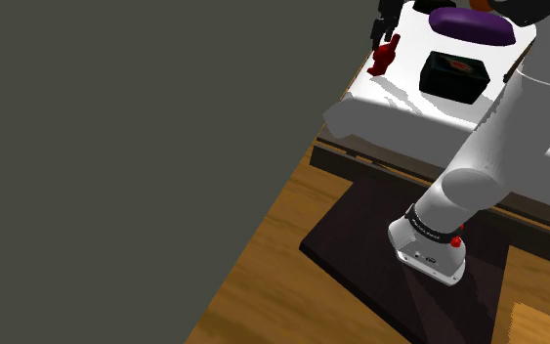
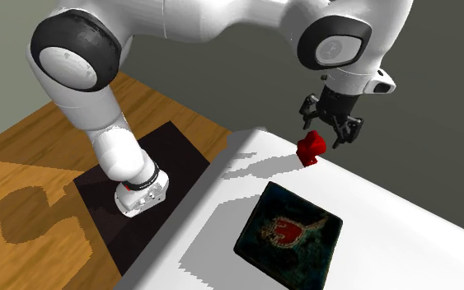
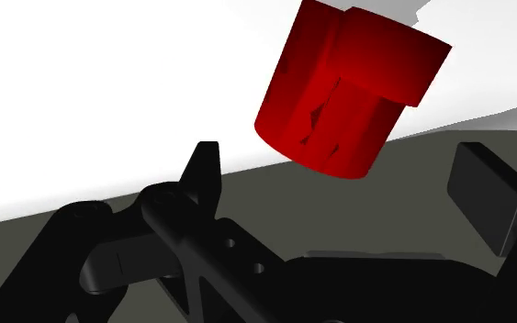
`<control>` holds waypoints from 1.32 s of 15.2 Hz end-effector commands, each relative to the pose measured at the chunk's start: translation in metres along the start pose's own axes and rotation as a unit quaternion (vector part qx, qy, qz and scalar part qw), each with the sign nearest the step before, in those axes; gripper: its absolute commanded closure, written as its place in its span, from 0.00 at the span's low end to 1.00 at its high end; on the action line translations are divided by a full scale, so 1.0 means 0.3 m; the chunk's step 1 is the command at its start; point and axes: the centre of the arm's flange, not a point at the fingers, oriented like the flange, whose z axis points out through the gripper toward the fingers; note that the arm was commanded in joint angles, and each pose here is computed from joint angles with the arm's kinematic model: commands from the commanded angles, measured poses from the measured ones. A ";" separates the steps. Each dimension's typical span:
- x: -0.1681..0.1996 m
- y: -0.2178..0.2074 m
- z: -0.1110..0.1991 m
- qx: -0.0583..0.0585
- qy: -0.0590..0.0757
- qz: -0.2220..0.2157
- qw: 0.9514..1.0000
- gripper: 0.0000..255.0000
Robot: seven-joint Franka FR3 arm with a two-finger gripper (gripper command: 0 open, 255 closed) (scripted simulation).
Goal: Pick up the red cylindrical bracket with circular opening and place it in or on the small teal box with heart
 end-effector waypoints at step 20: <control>0.001 0.002 0.078 0.000 0.000 0.000 1.000 1.00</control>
